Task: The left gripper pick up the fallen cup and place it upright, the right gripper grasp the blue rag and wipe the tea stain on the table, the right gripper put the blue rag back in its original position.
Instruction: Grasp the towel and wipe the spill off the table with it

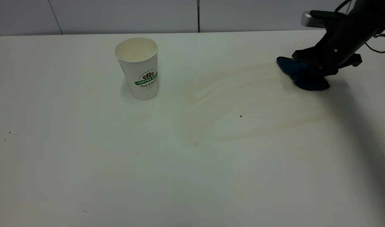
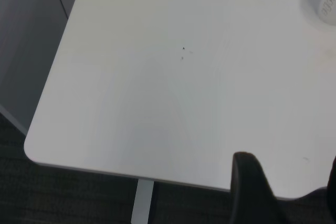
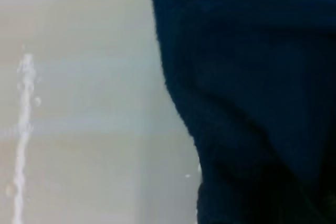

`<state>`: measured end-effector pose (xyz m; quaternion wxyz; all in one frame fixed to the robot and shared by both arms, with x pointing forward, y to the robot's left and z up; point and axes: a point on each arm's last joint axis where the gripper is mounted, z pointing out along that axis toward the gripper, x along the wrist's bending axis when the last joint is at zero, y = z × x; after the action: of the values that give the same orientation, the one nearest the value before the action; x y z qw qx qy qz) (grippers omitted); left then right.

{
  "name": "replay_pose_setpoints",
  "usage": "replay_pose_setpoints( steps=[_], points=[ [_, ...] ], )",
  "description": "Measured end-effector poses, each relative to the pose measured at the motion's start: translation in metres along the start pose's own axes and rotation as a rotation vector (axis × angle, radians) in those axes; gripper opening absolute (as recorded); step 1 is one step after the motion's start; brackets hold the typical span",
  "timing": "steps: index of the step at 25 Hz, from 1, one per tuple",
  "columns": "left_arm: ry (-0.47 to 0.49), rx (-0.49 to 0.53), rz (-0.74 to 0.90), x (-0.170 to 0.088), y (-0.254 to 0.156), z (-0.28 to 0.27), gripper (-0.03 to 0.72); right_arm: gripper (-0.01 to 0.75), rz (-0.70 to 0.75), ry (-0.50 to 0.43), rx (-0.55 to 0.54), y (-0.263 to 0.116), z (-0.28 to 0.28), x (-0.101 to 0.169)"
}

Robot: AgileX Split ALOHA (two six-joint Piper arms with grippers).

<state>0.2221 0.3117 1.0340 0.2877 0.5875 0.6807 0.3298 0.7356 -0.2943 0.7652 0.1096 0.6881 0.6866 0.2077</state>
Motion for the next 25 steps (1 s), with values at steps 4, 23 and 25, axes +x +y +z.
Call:
replay_pose_setpoints(
  steps=[4, 23, 25],
  points=[
    [0.000, 0.000, 0.001, 0.000, 0.000, 0.000, 0.388, 0.059, -0.134, 0.056, 0.032, -0.007, 0.006, 0.063],
    [0.000, 0.000, 0.001, 0.000, 0.000, 0.000, 0.388, 0.059, -0.296, 0.247, 0.161, -0.062, 0.003, 0.220],
    [0.000, 0.000, 0.001, 0.000, 0.000, 0.000, 0.388, 0.059, -0.225, 0.226, 0.171, -0.050, 0.005, 0.191]
  ],
)
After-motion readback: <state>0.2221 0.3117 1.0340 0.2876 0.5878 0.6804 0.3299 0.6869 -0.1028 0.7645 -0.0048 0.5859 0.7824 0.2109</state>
